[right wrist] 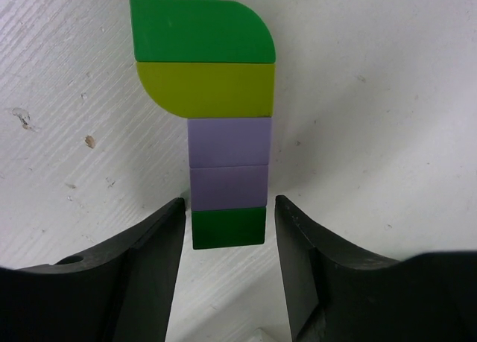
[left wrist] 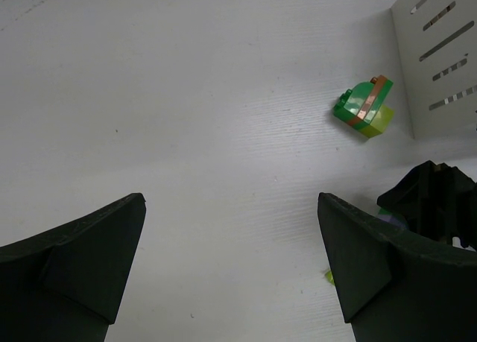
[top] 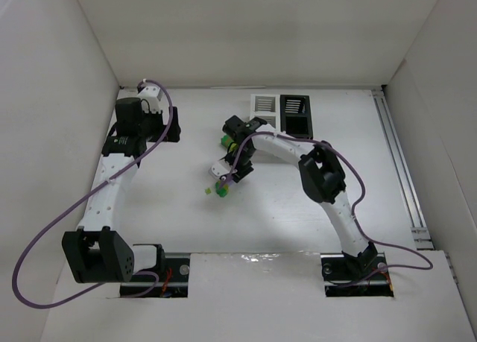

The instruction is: Sort the legos into containers by color

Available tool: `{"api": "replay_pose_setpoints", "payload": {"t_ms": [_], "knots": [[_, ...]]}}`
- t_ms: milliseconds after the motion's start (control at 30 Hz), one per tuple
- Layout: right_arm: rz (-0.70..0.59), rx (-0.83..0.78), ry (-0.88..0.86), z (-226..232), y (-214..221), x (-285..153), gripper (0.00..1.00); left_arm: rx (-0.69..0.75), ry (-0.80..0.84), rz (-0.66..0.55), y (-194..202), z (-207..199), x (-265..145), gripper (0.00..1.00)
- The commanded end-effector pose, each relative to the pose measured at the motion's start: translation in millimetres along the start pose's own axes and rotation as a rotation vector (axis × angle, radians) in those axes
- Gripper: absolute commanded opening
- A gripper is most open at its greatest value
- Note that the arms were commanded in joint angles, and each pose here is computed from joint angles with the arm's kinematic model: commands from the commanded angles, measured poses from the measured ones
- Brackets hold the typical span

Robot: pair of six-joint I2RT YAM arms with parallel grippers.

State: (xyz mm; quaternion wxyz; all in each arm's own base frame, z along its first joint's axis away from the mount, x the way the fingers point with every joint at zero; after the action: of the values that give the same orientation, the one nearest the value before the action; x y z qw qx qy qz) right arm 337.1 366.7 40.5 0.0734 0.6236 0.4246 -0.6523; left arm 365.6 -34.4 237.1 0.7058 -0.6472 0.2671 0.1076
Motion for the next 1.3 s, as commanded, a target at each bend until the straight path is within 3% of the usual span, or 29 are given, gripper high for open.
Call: {"api": "replay_pose_setpoints", "payload": {"t_ms": [0, 367, 400, 533, 567, 633, 667, 733, 800, 833, 933, 967, 1033, 1067, 1167, 1200, 1267], "knots": [[0.002, -0.028, -0.035, 2.1, -5.5, 11.6, 0.57, 0.009, -0.011, -0.026, -4.7, 3.6, -0.4, 1.0], [0.022, 0.015, -0.052, 5.3, -0.4, 14.2, 0.39, 0.016, -0.021, -0.035, -4.7, 7.1, -2.0, 1.0], [0.023, 0.025, -0.052, 5.8, -0.3, 14.2, 0.35, 0.016, -0.021, -0.035, -4.7, 7.2, -2.0, 1.0], [0.003, 0.116, 0.01, -4.8, -8.7, 5.0, 0.02, 0.035, 0.014, -0.04, 1.6, 1.6, 0.5, 1.0], [-0.017, 0.139, 0.038, -9.8, -14.3, 0.5, 0.0, 0.044, 0.038, -0.084, -5.2, -3.6, -5.3, 1.0], [-0.079, 0.218, 0.1, -17.0, -27.4, -31.1, 0.0, 0.078, 0.082, -0.103, 6.7, -12.5, -7.5, 1.0], [-0.101, 0.245, 0.129, -18.9, -30.2, -43.3, 0.0, 0.103, 0.12, -0.191, -6.5, -21.9, -20.5, 1.0], [-0.126, 0.306, 0.168, -12.7, -38.5, -54.4, 0.0, 0.133, 0.162, -0.245, -4.7, -31.8, -29.5, 1.0], [-0.181, 0.383, 0.333, -24.4, -54.9, -98.8, 0.0, 0.151, 0.218, -0.286, -4.6, -44.1, -41.3, 1.0], [-0.161, 0.438, 0.347, -12.7, -44.4, -97.1, 0.0, 0.154, 0.241, -0.289, -4.7, -47.8, -42.3, 1.0], [-0.206, 0.522, 0.539, -12.2, -56.9, -145.5, 0.0, 0.129, 0.359, -0.284, -10.5, -66.8, -53.1, 1.0], [-0.193, 0.568, 0.543, 4.3, -48.4, -135.8, 0.0, 0.119, 0.389, -0.292, -14.1, -71.8, -56.8, 1.0], [-0.266, 0.573, 0.714, 6.2, -65.0, -176.9, 0.0, 0.064, 0.479, -0.277, -18.8, -84.1, -57.5, 1.0], [-0.226, 0.62, 0.737, 22.3, -49.7, -166.2, 0.0, 0.048, 0.51, -0.269, -20.1, -87.9, -57.0, 1.0], [-0.271, 0.632, 0.927, 31.9, -56.0, -200.6, 0.0, -0.041, 0.639, -0.211, -23.0, -102.0, -50.0, 1.0], [-0.251, 0.659, 0.934, 44.5, -45.7, -189.8, 0.0, -0.064, 0.668, -0.205, -26.3, -104.6, -47.5, 1.0], [-0.28, 0.661, 1.023, 50.9, -48.2, -207.8, 0.0, -0.106, 0.738, -0.181, -37.0, -111.2, -38.3, 0.93]]}}
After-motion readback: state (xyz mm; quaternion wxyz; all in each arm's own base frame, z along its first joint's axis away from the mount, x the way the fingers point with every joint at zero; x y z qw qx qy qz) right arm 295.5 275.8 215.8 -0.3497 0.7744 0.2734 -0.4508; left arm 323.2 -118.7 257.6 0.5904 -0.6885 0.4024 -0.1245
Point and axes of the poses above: each gripper's point midway between its finger pads, its own x axis out along the fingers, its own z axis along the line the jaws close on, y = z × x, the point moved 1 cm from there along -x, back along the fingers, and after that the axes turned 7 degrees about x, right-handed, at the moved point
